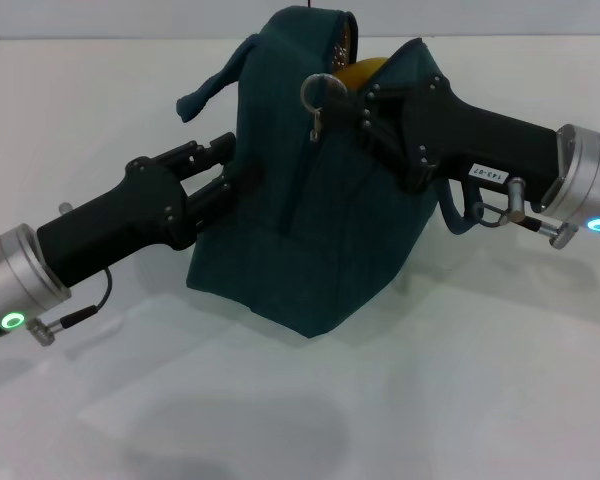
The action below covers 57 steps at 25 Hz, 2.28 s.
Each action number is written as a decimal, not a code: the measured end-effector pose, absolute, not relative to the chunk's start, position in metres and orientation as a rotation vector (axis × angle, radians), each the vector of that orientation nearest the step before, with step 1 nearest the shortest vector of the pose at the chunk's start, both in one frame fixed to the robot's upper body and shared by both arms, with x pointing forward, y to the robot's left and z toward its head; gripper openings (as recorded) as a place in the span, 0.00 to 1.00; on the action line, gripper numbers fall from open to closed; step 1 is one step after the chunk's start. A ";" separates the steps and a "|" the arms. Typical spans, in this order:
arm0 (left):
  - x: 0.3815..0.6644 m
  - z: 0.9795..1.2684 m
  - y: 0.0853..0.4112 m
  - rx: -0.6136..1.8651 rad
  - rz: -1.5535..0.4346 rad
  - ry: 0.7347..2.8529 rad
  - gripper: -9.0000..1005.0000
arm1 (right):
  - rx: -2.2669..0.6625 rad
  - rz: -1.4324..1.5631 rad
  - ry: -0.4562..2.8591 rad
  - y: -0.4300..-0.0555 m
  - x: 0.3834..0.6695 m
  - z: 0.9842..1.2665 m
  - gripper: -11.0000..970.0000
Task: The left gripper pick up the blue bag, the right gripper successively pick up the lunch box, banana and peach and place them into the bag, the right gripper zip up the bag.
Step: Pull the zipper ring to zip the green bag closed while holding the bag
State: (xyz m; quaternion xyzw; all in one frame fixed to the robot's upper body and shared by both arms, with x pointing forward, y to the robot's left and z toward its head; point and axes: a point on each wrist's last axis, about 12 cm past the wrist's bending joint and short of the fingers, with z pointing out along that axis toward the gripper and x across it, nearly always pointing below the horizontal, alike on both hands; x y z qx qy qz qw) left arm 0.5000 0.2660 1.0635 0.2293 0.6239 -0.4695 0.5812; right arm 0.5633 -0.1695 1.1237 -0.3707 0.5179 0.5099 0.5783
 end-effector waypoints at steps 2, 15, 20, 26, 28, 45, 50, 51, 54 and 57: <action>0.500 1.064 0.266 0.542 -1.093 1.455 0.55 | -0.863 1.192 1.211 -0.170 0.563 1.124 0.04; 0.498 1.062 0.261 0.602 -1.105 1.462 0.19 | -0.787 1.198 1.203 -0.175 0.563 1.125 0.04; 0.498 1.061 0.259 0.630 -1.112 1.469 0.14 | -0.747 1.197 1.197 -0.178 0.564 1.125 0.04; 0.495 1.058 0.257 0.668 -1.123 1.486 0.09 | -0.701 1.186 1.204 -0.182 0.566 1.126 0.04; 0.494 1.057 0.256 0.690 -1.133 1.492 0.09 | -0.686 1.181 1.217 -0.182 0.568 1.125 0.04; 0.473 1.053 0.255 0.785 -1.224 1.487 0.08 | -0.605 1.118 1.356 -0.186 0.581 1.115 0.04; 0.465 1.053 0.258 0.811 -1.266 1.475 0.08 | -0.598 1.093 1.381 -0.185 0.585 1.114 0.05; 0.464 1.053 0.258 0.812 -1.268 1.474 0.08 | -0.596 1.088 1.386 -0.185 0.586 1.113 0.05; 0.460 1.055 0.260 0.835 -1.290 1.462 0.08 | -0.593 1.074 1.400 -0.185 0.588 1.113 0.05; 0.455 1.055 0.265 0.859 -1.306 1.459 0.08 | -0.594 1.053 1.412 -0.184 0.590 1.113 0.05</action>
